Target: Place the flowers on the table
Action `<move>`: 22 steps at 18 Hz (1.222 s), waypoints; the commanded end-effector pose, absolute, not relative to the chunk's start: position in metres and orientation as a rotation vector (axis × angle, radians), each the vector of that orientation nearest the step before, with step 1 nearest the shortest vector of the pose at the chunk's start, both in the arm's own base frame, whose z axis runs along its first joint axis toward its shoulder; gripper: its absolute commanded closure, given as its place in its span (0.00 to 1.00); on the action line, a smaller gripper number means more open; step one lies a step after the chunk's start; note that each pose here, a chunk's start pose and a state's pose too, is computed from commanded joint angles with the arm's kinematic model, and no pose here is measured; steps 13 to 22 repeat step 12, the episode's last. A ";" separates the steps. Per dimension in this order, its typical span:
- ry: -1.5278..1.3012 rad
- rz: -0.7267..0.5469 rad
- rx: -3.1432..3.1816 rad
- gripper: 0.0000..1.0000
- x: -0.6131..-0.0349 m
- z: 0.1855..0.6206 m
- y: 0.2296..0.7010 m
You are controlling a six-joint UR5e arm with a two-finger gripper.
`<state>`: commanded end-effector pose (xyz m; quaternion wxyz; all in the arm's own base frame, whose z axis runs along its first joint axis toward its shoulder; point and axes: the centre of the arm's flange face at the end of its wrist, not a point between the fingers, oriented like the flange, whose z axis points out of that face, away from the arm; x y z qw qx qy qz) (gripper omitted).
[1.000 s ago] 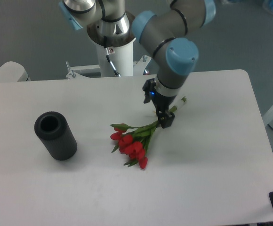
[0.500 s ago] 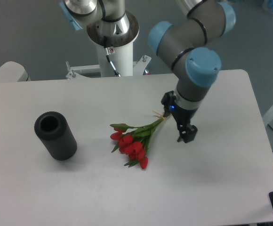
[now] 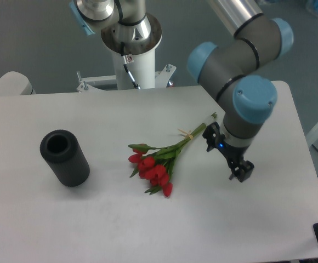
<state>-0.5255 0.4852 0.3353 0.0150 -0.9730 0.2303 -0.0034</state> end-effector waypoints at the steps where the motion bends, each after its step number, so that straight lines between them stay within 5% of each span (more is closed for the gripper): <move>1: 0.712 -0.006 -3.028 0.00 -0.529 0.334 0.488; 22: 0.719 -0.013 -3.038 0.00 -0.536 0.320 0.493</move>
